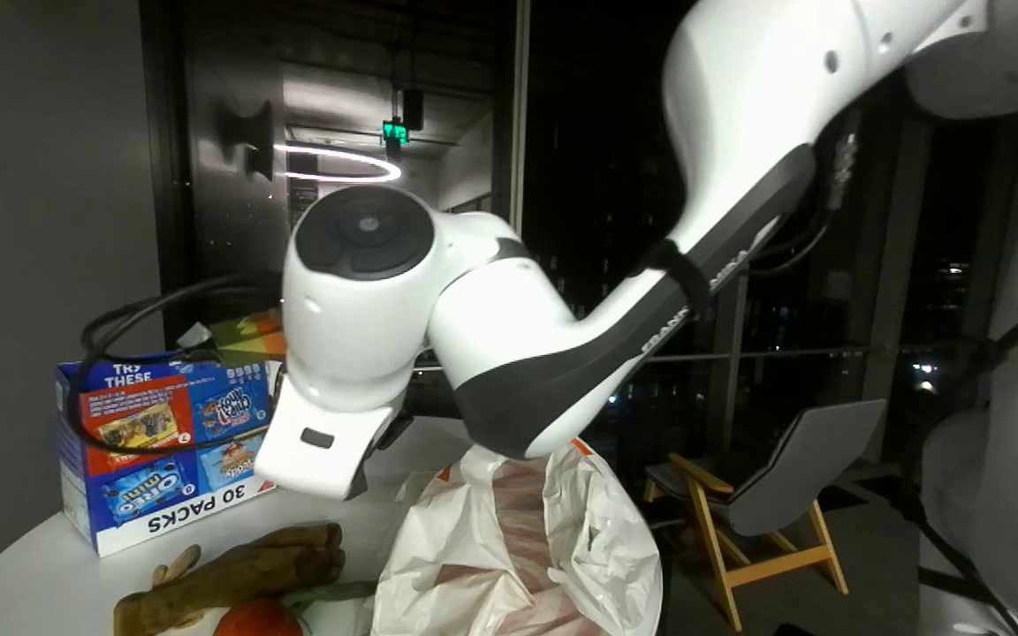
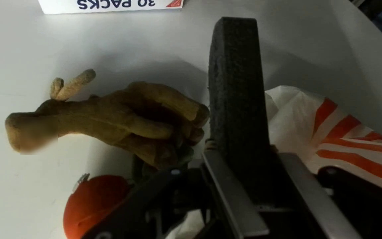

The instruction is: Remove the contents from the plastic bag and put them on the table.

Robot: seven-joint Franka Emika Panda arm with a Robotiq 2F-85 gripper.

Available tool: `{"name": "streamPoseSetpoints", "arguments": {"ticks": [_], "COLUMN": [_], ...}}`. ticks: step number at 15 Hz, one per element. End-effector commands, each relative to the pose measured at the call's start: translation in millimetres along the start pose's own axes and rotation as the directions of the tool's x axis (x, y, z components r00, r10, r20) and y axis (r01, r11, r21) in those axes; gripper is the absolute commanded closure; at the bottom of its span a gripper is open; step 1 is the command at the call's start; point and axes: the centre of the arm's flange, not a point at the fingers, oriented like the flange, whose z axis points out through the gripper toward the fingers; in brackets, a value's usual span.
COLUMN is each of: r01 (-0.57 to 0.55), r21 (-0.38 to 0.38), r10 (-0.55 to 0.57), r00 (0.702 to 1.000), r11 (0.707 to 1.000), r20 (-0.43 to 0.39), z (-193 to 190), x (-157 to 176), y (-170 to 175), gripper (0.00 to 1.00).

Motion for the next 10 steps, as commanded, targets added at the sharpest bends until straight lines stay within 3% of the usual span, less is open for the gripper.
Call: {"name": "streamPoseSetpoints", "arguments": {"ticks": [1, 2, 3, 5, 8, 10], "r01": [0.009, 0.007, -0.005, -0.018, -0.045, -0.088], "r21": [0.049, 0.071, 0.085, 0.093, 0.097, 0.175], "r10": [-0.007, -0.002, 0.014, 0.031, 0.062, 0.124], "r00": [0.999, 0.997, 0.994, 0.989, 0.983, 0.97], "r11": [0.999, 0.997, 0.996, 0.996, 0.994, 0.981], "r20": [-0.036, -0.075, -0.109, -0.142, -0.176, -0.209], "z": [55, 66, 74, 86, 90, 82], "x": [-24, -27, -28, -31, -38, -45], "y": [63, 70, 74, 80, 86, 84], "gripper": [0.92, 0.89, 0.44, 0.37, 0.14, 0.01]}}
